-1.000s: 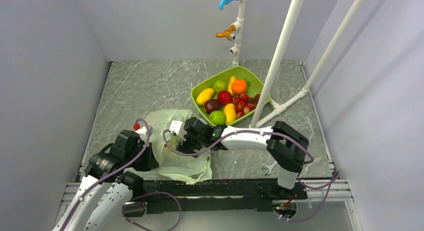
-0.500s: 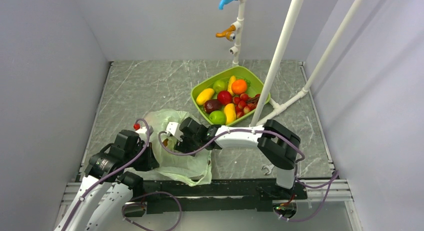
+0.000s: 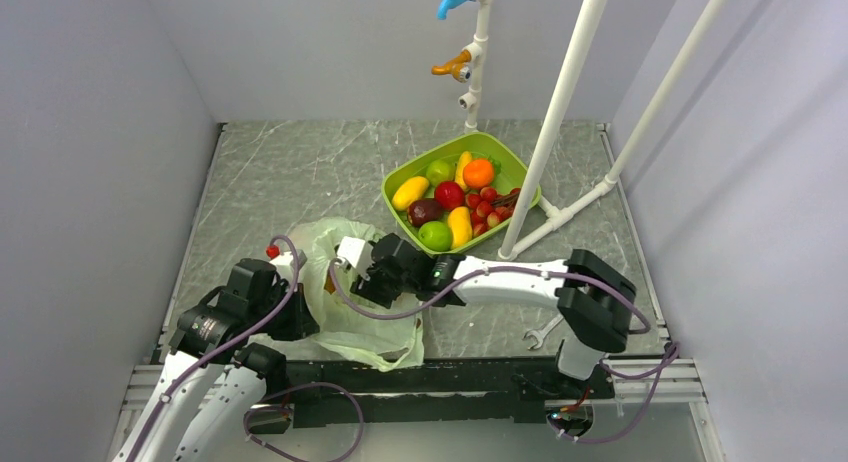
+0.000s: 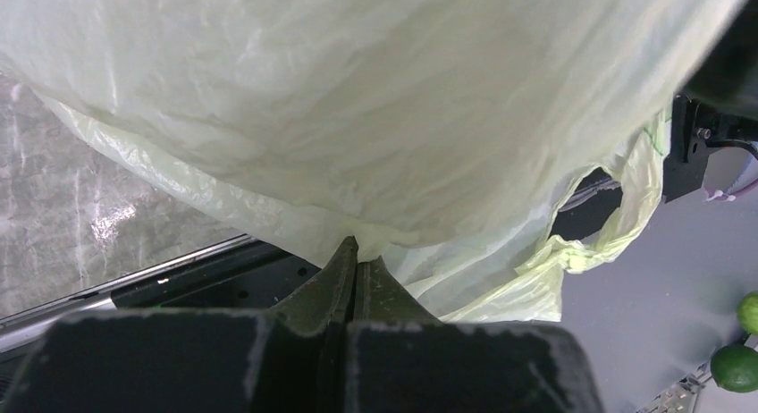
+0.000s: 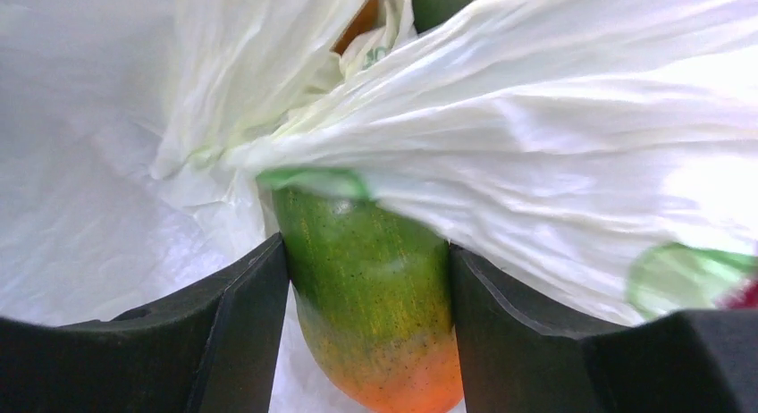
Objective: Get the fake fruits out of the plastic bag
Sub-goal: Take out the fake fruit from the plastic bag.
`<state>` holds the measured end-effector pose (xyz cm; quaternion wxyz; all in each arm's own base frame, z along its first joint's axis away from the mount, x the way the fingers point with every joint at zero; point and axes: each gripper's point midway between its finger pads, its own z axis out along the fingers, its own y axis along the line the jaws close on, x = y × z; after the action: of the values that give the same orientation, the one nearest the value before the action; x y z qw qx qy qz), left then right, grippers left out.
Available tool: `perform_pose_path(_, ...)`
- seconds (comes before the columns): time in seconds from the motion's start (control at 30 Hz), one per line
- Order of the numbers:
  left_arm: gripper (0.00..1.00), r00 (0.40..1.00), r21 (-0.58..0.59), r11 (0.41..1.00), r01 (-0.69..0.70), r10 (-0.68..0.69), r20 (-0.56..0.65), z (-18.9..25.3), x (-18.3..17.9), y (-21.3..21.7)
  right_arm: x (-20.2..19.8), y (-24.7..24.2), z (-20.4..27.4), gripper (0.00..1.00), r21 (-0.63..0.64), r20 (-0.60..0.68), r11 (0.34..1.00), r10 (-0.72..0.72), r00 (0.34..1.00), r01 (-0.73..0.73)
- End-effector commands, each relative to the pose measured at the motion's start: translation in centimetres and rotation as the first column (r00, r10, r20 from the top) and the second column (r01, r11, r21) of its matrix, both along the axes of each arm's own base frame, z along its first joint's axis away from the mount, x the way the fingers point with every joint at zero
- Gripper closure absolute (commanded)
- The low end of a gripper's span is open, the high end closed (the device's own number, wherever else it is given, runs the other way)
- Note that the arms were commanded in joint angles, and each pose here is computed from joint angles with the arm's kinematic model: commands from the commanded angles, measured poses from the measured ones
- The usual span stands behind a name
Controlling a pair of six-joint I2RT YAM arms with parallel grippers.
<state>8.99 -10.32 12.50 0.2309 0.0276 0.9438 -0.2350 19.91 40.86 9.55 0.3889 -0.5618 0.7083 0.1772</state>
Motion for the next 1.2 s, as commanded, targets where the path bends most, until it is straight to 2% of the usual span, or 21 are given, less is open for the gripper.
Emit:
perform_pose_path(0.0, 1.00, 0.999, -0.018, 1.000, 0.020, -0.020, 0.032, 0.3, 0.5, -0.4, -0.7, 1.2, 5.7, 0.86, 0.213, 0.021, 0.977, 0.012, 1.000, -0.016)
perform_pose_path(0.13, 1.00, 0.999, -0.021, 1.000, 0.012, -0.011, 0.045, 0.4, 0.6, -0.3, -2.4, 1.3, 7.8, 1.00, 0.319, -0.013, 0.946, 0.064, 0.998, -0.056)
perform_pose_path(0.27, 1.00, 0.999, -0.026, 0.999, 0.027, -0.026, 0.038, 0.4, 0.6, -0.5, -5.8, 2.2, 9.2, 1.00, 0.413, -0.107, 0.899, 0.207, 0.972, -0.146)
perform_pose_path(0.37, 1.00, 0.999, -0.027, 0.999, 0.026, -0.025, 0.041, 0.4, 0.6, -0.5, -6.7, 1.5, 9.1, 1.00, 0.431, -0.159, 0.894, 0.211, 0.965, -0.124)
perform_pose_path(0.6, 1.00, 0.998, -0.033, 0.999, 0.028, -0.026, 0.061, 0.6, 0.6, -0.5, -5.0, -3.4, 11.9, 1.00, 0.529, -0.068, 0.849, 0.016, 0.998, 0.022)
perform_pose_path(0.73, 1.00, 0.999, -0.030, 0.999, 0.029, -0.028, 0.046, 0.4, 0.6, -0.5, -2.3, -6.0, 11.9, 1.00, 0.459, -0.030, 0.873, -0.172, 0.985, 0.166)
perform_pose_path(0.87, 1.00, 0.998, -0.034, 0.999, 0.024, -0.021, 0.064, 0.6, 0.7, -0.5, -0.7, -8.9, 11.5, 1.00, 0.431, 0.025, 0.865, -0.298, 0.954, 0.259)
perform_pose_path(1.03, 1.00, 0.998, -0.032, 0.999, 0.026, -0.024, 0.058, 0.5, 0.7, -0.5, -0.5, -11.3, 11.6, 1.00, 0.425, 0.065, 0.865, -0.321, 0.945, 0.265)
perform_pose_path(1.17, 1.00, 0.998, -0.032, 0.999, 0.020, -0.018, 0.057, 0.5, 0.7, -0.4, -0.2, -13.3, 10.9, 1.00, 0.417, 0.056, 0.845, -0.393, 0.918, 0.336)
